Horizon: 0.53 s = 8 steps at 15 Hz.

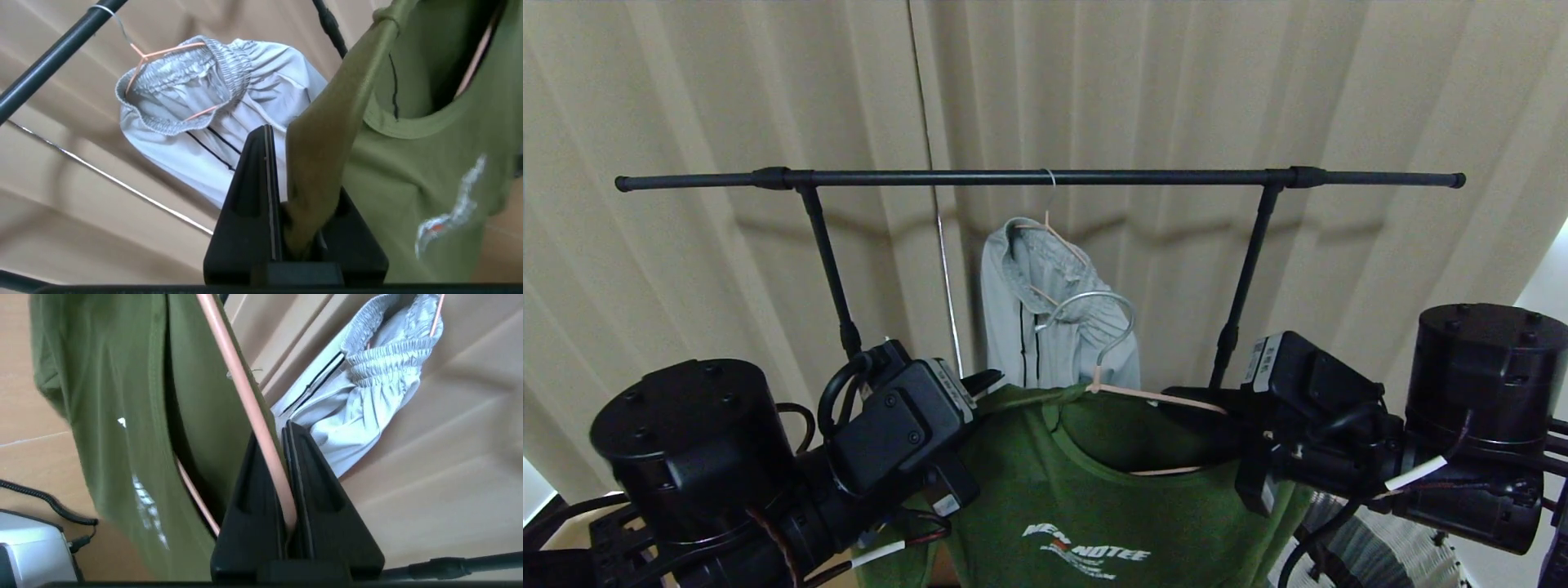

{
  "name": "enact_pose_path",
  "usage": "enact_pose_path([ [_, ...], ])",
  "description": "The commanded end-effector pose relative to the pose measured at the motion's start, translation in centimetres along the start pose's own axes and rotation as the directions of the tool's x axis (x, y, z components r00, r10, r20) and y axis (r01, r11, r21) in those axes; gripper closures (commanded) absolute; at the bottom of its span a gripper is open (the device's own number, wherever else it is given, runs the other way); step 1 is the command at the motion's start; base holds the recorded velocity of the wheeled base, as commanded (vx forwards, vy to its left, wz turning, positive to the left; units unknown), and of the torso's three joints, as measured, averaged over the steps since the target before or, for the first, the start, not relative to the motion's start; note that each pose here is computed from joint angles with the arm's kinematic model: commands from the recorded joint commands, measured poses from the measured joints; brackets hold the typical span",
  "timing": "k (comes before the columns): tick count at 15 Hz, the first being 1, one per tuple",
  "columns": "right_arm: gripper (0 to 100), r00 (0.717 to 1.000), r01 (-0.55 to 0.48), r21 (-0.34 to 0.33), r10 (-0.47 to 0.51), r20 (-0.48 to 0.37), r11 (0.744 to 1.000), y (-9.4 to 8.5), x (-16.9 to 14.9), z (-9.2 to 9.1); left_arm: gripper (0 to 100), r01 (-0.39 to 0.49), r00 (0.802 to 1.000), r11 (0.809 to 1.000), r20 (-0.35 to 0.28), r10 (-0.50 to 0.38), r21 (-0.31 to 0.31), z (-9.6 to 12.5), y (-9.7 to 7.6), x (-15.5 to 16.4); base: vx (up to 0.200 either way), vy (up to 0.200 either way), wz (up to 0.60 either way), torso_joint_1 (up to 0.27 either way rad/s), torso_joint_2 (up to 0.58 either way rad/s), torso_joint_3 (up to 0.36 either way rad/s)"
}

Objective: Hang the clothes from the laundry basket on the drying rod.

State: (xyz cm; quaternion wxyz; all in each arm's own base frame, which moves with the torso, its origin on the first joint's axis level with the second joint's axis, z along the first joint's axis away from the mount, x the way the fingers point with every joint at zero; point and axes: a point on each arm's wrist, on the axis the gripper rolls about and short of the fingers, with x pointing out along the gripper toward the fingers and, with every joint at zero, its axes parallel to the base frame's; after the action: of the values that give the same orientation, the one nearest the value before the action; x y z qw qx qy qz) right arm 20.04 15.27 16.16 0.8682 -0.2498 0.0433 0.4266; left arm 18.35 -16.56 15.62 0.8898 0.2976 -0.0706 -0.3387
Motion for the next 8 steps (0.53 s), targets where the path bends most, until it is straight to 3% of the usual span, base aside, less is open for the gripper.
enact_pose_path([
  [1, 100, 1.0, 0.003, -0.002, -0.003, 0.007, 1.0, 0.0, -0.2, 0.1, 100, 0.0, 1.0, 1.0, -0.01, 0.0, -0.002, -0.3, 0.0, 0.1, 0.0, 0.0, 0.0, 0.0, 0.0, 0.0],
  [3, 100, 1.0, 0.006, -0.003, -0.006, 0.009, 1.0, 0.2, -0.8, 0.1, 100, 0.002, 1.0, 1.0, -0.014, -0.002, -0.009, -0.4, 0.0, -0.1, 0.0, 0.0, 0.0, 0.0, 0.0, 0.0],
  [4, 100, 1.0, 0.009, -0.003, -0.009, 0.012, 1.0, 0.1, -0.9, 0.2, 0, 0.0, 1.0, 1.0, -0.014, 0.0, -0.013, -0.4, 0.0, 0.0, 0.0, 0.0, 0.0, 0.0, 0.0, 0.0],
  [8, 100, 0.999, 0.039, 0.007, -0.039, 0.005, 0.999, -0.4, -1.4, -0.1, 0, -0.011, 0.999, 1.0, -0.031, 0.011, -0.015, -0.8, 0.3, -0.3, 0.0, 0.0, 0.0, 0.0, 0.0, 0.0],
])
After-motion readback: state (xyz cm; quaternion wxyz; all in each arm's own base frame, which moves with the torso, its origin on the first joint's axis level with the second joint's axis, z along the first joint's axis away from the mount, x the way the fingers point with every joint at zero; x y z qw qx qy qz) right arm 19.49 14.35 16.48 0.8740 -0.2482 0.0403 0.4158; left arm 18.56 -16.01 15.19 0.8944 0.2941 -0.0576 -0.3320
